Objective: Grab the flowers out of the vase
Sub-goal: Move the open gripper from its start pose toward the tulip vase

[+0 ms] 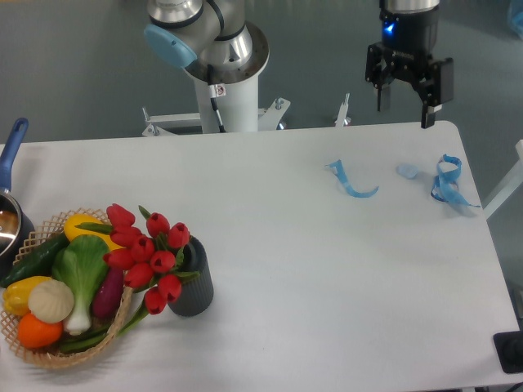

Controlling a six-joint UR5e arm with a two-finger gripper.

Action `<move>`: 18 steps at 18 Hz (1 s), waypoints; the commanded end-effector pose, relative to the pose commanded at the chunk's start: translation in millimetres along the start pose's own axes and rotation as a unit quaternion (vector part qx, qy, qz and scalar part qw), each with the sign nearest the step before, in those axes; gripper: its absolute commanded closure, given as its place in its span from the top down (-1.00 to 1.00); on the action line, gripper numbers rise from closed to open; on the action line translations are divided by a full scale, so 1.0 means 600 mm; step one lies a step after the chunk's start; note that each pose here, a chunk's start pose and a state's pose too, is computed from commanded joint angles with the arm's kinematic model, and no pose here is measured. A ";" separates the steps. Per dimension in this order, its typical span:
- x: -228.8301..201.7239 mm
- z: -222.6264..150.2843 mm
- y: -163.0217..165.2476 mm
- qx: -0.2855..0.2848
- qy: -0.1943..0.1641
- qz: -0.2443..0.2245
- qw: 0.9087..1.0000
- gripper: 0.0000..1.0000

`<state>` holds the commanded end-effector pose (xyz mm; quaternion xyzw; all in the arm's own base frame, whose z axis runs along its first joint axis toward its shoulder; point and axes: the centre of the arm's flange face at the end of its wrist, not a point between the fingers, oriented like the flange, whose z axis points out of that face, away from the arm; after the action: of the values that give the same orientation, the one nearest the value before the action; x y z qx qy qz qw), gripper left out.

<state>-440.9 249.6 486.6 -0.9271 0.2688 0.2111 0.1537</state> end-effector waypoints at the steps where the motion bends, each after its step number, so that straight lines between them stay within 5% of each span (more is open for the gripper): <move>1: 0.002 0.003 0.000 0.001 0.002 -0.001 1.000 1.00; 8: 0.013 0.018 -0.008 0.036 0.002 -0.007 0.999 1.00; 12: 0.042 0.051 -0.024 0.097 0.012 -0.073 0.993 1.00; 18: 0.054 0.073 -0.058 0.109 0.038 -0.143 0.983 1.00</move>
<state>-409.9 281.0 439.0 -0.9410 0.1607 0.1215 0.2720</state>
